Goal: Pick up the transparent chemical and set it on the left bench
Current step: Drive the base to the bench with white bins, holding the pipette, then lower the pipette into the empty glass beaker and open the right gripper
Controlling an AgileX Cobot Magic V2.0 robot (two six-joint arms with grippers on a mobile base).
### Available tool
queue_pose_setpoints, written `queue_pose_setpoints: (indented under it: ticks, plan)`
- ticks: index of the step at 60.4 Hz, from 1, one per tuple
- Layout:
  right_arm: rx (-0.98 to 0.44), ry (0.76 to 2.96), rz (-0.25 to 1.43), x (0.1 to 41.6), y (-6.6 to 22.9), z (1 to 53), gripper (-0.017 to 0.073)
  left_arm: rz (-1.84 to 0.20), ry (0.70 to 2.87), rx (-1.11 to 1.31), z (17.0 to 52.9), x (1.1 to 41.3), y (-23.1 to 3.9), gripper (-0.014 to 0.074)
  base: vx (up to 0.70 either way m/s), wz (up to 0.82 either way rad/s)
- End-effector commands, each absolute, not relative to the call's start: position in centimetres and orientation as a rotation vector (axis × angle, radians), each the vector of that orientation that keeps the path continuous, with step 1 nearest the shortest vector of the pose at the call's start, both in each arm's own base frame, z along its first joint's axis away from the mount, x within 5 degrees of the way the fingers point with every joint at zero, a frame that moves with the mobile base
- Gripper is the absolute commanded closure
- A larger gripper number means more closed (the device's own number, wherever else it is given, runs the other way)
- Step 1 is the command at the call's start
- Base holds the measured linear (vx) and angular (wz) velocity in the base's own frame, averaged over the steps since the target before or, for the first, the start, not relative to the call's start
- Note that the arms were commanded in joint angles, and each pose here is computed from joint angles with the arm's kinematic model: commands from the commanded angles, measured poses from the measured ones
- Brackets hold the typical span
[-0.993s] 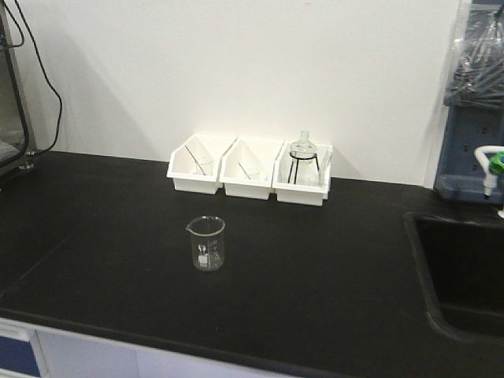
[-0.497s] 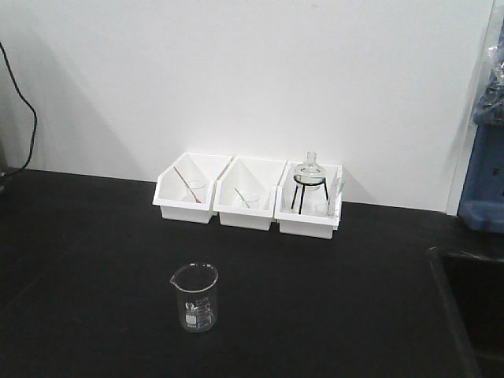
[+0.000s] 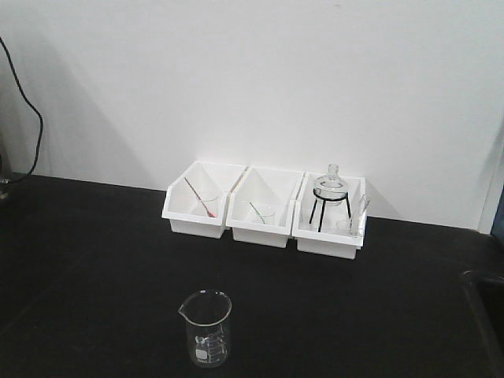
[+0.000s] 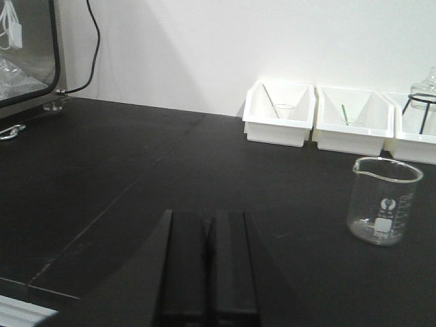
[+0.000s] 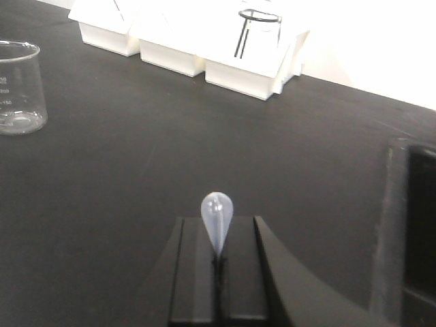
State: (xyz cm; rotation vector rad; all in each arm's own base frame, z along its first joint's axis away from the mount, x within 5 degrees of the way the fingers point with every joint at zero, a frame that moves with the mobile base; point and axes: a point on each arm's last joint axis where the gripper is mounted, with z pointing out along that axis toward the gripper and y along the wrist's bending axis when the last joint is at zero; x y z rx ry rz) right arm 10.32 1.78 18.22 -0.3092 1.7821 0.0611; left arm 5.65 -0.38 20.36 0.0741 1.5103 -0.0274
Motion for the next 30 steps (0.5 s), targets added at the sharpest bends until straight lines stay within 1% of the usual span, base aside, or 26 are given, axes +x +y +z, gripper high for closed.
queue_pose_setpoints:
  ticks: [1,18,22,30]
  plan:
    - [-0.316,1.713,0.093,10.6,2.1,19.2,0.0564,-0.035,1.429,0.064,20.6,5.5,-0.4,0.0597,0.09,0.11]
    - [-0.325,1.682,0.106,10.6,2.2,19.4,0.0564,-0.035,1.429,0.064,20.6,5.5,-0.4,0.0597,0.06,0.08]
    - [-0.307,1.612,0.162,10.6,2.5,20.2,0.0564,-0.035,1.429,0.064,20.6,5.5,-0.4,0.0597,0.03,0.03]
    - [-0.383,1.431,0.219,11.6,3.3,23.6,0.0562,-0.035,1.429,0.064,20.6,5.5,-0.4,0.0597,0.02,0.02]
